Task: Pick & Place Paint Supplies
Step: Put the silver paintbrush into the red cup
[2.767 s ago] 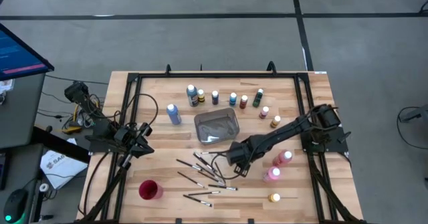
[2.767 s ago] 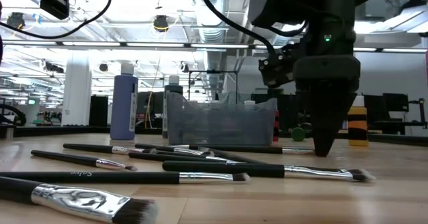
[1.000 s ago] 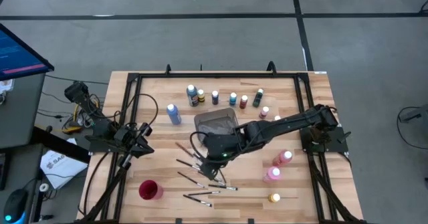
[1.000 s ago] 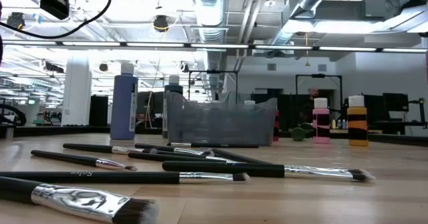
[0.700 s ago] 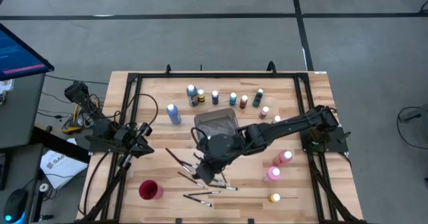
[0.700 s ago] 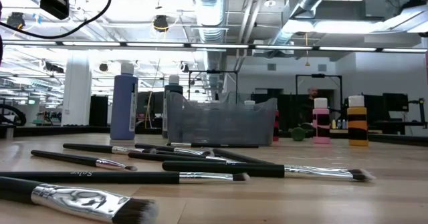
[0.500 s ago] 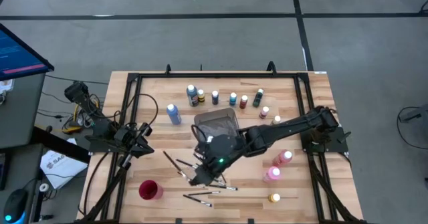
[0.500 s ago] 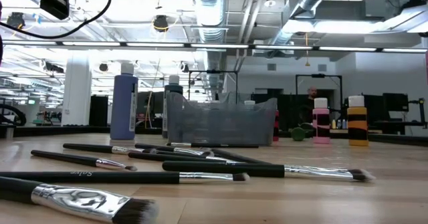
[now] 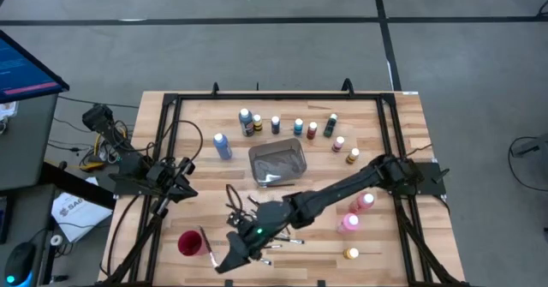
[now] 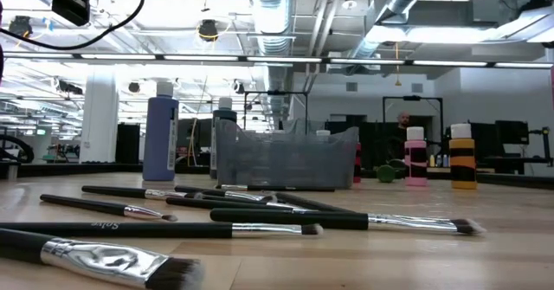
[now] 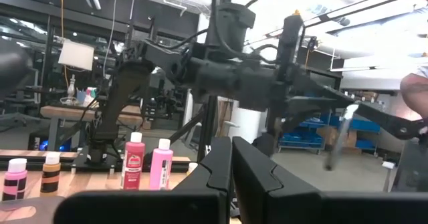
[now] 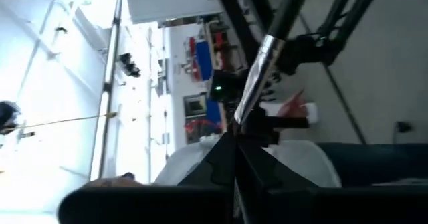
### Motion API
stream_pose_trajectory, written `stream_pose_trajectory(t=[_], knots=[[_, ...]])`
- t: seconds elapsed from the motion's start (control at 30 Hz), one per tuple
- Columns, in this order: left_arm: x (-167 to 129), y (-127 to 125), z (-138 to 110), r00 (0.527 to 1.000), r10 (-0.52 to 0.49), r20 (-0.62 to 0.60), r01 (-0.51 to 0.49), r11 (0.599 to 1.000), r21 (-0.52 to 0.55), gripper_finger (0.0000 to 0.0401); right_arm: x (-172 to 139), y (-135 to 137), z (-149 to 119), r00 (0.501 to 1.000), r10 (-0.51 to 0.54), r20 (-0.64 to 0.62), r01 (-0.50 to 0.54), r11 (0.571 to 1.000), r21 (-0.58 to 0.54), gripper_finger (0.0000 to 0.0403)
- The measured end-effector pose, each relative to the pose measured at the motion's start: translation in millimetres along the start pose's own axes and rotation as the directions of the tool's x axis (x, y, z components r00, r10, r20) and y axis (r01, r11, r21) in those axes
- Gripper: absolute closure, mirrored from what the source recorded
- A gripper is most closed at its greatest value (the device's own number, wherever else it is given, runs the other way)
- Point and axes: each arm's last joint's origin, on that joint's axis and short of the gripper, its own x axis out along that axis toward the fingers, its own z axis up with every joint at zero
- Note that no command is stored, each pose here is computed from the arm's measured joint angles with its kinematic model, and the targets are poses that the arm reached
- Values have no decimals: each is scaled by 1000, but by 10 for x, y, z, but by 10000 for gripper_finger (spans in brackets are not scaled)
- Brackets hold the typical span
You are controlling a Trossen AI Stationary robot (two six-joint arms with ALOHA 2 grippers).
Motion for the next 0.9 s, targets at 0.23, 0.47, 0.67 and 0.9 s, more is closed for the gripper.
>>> stream_pose_trajectory(t=[0.23,0.47,0.67,0.9], knots=[[0,0,1,1000,0,1,0,1000,0,398,256,-62,133,993,47,-109,-45,999,18,403],[0,0,1,1000,0,1,0,1000,-1,398,454,-293,327,989,51,-142,-47,998,30,403],[0,0,1,1000,0,1,0,1000,0,398,492,-466,346,988,11,-153,-4,999,44,403],[0,0,2,1000,0,2,0,1000,-1,398,440,-543,519,991,-59,-119,61,998,18,403]])
